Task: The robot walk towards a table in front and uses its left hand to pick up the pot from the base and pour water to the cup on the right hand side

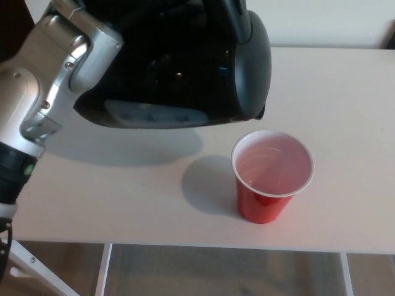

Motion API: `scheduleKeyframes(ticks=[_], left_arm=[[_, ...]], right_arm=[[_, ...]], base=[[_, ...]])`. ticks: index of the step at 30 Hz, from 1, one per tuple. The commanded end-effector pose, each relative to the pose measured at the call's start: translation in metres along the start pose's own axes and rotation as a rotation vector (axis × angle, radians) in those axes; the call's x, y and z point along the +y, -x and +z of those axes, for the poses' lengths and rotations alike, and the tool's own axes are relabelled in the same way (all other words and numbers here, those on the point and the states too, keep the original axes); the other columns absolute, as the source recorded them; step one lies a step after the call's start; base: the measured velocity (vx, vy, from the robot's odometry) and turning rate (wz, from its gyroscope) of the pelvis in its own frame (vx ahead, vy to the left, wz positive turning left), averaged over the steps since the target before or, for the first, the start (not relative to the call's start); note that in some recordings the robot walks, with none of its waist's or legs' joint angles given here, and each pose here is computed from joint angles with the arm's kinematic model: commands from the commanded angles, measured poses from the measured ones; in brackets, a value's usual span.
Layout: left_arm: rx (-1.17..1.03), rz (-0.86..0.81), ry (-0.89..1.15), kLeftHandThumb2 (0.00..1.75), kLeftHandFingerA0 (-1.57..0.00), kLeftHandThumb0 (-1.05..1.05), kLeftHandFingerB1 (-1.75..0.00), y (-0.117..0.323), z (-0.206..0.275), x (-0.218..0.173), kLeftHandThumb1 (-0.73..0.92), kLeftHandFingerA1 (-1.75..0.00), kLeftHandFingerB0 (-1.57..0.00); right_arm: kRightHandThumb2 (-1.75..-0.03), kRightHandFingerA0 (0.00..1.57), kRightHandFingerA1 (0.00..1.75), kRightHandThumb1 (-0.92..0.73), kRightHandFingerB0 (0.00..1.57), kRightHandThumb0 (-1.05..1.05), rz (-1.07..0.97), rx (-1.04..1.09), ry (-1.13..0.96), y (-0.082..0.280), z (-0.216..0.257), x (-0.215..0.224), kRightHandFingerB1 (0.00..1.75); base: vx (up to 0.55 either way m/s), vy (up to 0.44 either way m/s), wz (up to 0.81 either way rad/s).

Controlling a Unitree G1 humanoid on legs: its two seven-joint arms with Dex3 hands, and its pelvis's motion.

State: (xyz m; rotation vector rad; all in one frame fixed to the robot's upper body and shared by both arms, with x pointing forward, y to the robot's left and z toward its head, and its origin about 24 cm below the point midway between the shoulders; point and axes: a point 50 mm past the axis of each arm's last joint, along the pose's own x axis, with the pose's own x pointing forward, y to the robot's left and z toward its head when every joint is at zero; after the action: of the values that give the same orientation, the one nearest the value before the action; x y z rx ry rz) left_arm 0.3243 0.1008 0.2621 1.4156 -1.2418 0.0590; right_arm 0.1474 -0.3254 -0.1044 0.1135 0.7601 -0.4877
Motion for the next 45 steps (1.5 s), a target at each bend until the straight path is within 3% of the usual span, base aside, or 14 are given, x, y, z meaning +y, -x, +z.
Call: scheduleKeyframes(ticks=[1,13,17,18,38,45], left_arm=[[-0.074,0.077,-0.035,0.59,-1.08,-0.34,-0.51,-0.008,0.000,0.017,0.53,-1.58,-0.91],[-0.194,0.089,-0.055,0.59,-1.06,-0.36,-0.53,-0.007,0.014,0.014,0.52,-1.61,-0.91],[-0.209,0.094,-0.059,0.60,-1.06,-0.35,-0.56,-0.007,0.015,0.013,0.52,-1.61,-0.91],[-0.227,0.091,-0.061,0.61,-1.05,-0.38,-0.64,-0.006,0.016,0.015,0.55,-1.65,-0.87],[-0.319,0.111,-0.086,0.60,-1.07,-0.35,-0.61,-0.010,0.017,0.026,0.54,-1.63,-0.88],[-0.346,0.106,-0.101,0.61,-1.00,-0.34,-0.65,-0.011,0.017,0.028,0.57,-1.65,-0.86]], right_arm=[[-0.58,0.68,0.46,-0.62,0.60,-0.17,-0.027,0.005,0.014,0.001,0.001,-0.006,0.44],[-0.58,0.66,0.46,-0.60,0.58,-0.20,-0.016,-0.002,0.015,0.000,0.002,-0.007,0.43],[-0.58,0.66,0.46,-0.61,0.58,-0.20,-0.017,-0.001,0.014,0.000,0.003,-0.007,0.43],[-0.58,0.68,0.47,-0.61,0.58,-0.16,-0.023,0.002,0.007,0.000,0.003,-0.007,0.44],[-0.58,0.64,0.45,-0.60,0.57,-0.18,-0.023,0.015,0.022,0.001,0.000,-0.008,0.43],[-0.58,0.66,0.46,-0.60,0.56,-0.18,-0.020,0.019,0.023,0.001,-0.002,-0.009,0.43]], base=[[0.00,0.000,0.00],[0.00,0.000,0.00],[0.00,0.000,0.00],[0.00,0.000,0.00],[0.00,0.000,0.00],[0.00,0.000,0.00]])
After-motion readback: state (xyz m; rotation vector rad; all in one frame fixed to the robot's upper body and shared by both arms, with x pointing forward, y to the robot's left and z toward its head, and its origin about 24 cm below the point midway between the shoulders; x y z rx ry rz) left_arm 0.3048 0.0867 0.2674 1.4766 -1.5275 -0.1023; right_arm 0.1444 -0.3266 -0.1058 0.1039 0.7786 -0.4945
